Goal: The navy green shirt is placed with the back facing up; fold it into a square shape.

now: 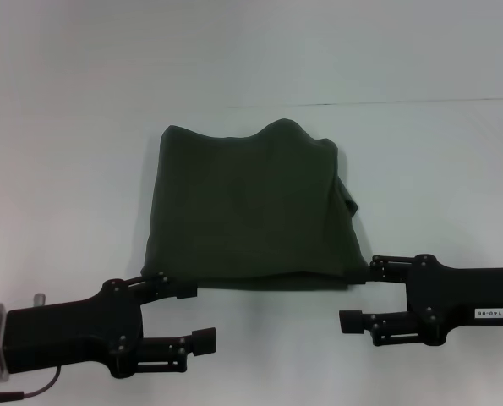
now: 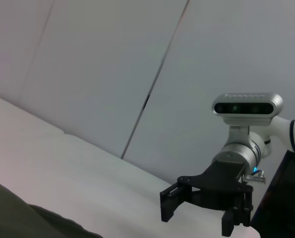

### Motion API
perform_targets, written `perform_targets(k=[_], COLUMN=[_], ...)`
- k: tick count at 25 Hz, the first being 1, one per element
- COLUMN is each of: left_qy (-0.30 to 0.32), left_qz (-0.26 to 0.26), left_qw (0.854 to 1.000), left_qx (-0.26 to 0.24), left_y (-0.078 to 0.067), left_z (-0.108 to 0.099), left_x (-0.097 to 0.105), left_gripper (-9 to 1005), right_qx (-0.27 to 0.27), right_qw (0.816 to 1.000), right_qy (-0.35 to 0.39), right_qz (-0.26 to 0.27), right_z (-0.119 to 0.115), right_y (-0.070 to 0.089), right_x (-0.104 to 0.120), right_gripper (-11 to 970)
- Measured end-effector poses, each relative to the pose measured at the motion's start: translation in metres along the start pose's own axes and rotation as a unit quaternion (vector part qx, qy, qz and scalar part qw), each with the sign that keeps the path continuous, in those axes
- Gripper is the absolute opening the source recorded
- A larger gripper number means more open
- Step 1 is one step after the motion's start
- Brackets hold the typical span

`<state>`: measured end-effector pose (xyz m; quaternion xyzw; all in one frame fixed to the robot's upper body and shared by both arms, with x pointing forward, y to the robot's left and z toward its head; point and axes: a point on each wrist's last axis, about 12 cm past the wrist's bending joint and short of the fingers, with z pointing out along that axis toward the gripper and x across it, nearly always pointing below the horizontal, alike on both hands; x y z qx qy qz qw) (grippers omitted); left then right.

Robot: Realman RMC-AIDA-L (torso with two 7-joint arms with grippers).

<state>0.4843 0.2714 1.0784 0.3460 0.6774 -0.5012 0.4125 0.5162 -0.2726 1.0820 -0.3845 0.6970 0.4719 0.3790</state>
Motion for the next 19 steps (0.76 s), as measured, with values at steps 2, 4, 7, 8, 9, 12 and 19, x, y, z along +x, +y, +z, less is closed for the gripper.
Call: perform_targets(k=[2, 4, 7, 8, 9, 12, 19], left_qy=[0.004, 0.007, 0.009, 0.009, 0.010, 0.010, 0.010], left_qz=[-0.006, -0.013, -0.017, -0.017, -0.017, -0.017, -0.017], left_qw=[1.000, 1.000, 1.000, 1.000, 1.000, 1.000, 1.000], left_qx=[0.004, 0.008, 0.010, 0.010, 0.010, 0.010, 0.010], left_y=[0.0000, 0.0001, 0.0005, 0.0008, 0.0009, 0.0009, 0.0012], left_z=[0.0016, 0.0032, 0.0043, 0.0043, 0.0042, 0.0043, 0.0046], left_x=[-0.0005, -0.0012, -0.0022, -0.0024, -0.0023, -0.0022, -0.0025], left_gripper=[902, 902, 902, 902, 902, 902, 903], right_qx=[-0.002, -0.004, -0.006, -0.006, -0.006, -0.006, -0.007], right_qw=[1.000, 1.000, 1.000, 1.000, 1.000, 1.000, 1.000], right_qy=[0.007, 0.013, 0.017, 0.018, 0.018, 0.018, 0.021], right_qz=[0.000, 0.000, 0.002, 0.003, 0.004, 0.006, 0.006], right_z=[0.0012, 0.0025, 0.0036, 0.0038, 0.0039, 0.0042, 0.0048], right_y=[-0.0008, -0.0016, -0.0019, -0.0020, -0.0020, -0.0019, -0.0018], right_x=[-0.0008, -0.0014, -0.0019, -0.0022, -0.0023, -0.0021, -0.0016], right_gripper=[835, 835, 835, 835, 835, 835, 835])
